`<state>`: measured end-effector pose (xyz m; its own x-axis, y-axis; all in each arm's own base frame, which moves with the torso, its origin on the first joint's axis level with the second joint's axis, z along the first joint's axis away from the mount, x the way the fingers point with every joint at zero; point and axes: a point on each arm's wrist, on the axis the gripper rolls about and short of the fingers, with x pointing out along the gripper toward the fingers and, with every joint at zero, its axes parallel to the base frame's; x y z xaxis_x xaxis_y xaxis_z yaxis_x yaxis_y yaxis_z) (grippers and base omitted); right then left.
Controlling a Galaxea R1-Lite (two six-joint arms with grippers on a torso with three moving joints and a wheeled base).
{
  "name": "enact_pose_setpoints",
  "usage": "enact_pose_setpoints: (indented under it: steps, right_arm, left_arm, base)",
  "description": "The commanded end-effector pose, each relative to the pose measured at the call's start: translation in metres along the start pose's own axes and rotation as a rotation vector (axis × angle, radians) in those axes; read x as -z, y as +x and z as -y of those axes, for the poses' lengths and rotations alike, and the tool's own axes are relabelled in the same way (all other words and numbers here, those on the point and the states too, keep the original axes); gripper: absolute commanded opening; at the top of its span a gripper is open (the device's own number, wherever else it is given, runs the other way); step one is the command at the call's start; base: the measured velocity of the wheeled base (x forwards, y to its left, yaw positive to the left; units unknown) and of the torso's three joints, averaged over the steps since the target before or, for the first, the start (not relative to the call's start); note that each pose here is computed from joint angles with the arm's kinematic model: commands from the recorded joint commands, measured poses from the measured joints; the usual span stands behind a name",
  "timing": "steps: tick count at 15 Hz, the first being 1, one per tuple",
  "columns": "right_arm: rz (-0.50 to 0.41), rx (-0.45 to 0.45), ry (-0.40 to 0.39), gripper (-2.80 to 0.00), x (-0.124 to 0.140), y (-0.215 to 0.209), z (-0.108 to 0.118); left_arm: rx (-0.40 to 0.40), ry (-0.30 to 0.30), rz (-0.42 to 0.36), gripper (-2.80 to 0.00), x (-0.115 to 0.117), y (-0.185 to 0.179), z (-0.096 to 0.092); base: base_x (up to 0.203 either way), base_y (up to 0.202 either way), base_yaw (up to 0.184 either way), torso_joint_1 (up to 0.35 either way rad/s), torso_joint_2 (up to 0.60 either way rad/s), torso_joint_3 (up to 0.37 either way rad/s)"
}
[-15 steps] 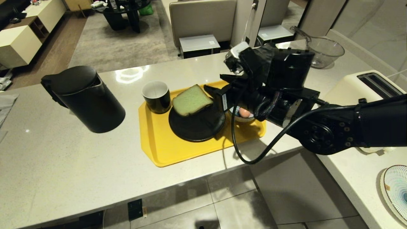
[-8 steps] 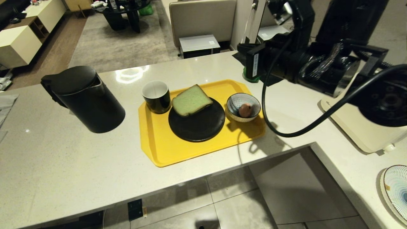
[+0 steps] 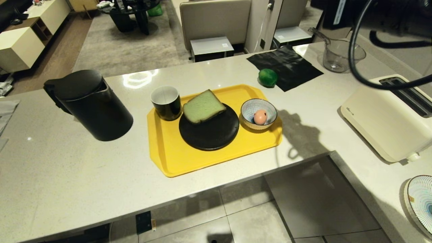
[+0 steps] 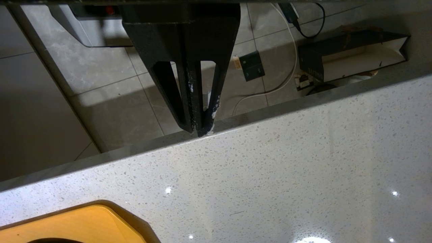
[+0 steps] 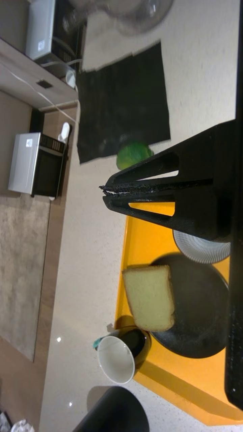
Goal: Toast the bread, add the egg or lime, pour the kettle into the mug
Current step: Put the fruit on a plate
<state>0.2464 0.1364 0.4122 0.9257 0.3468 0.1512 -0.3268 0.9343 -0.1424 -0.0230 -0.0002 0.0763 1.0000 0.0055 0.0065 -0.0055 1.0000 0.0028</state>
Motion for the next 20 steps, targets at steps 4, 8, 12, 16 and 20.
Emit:
enact_pose_setpoints:
  steps: [4,8,12,16,20]
  right_arm:
    - [-0.278,0.022,-0.156,-2.80,-0.006,-0.026,0.019]
    - [-0.418,0.031,-0.276,-2.80,0.047,-0.007,0.014]
    - [-0.495,0.027,-0.380,-2.80,0.095,0.008,0.005]
    - [-0.523,-0.011,-0.404,-2.80,0.110,0.026,-0.016]
    - [-0.541,-0.066,-0.424,-2.80,0.122,0.037,-0.049]
  left_arm:
    - [-0.001,0.000,0.001,-2.80,0.000,0.000,0.000]
    - [-0.001,0.000,0.001,-2.80,0.000,0.000,0.000]
    - [-0.001,0.000,0.001,-2.80,0.000,0.000,0.000]
    - [-0.001,0.000,0.001,-2.80,0.000,0.000,0.000]
    - [-0.001,0.000,0.001,-2.80,0.000,0.000,0.000]
  base:
    - [0.000,0.000,0.000,0.000,0.00,0.000]
    - [0.000,0.000,0.000,0.000,0.00,0.000]
    - [0.000,0.000,0.000,0.000,0.00,0.000]
    - [0.000,0.000,0.000,0.000,0.00,0.000]
    - [0.000,0.000,0.000,0.000,0.00,0.000]
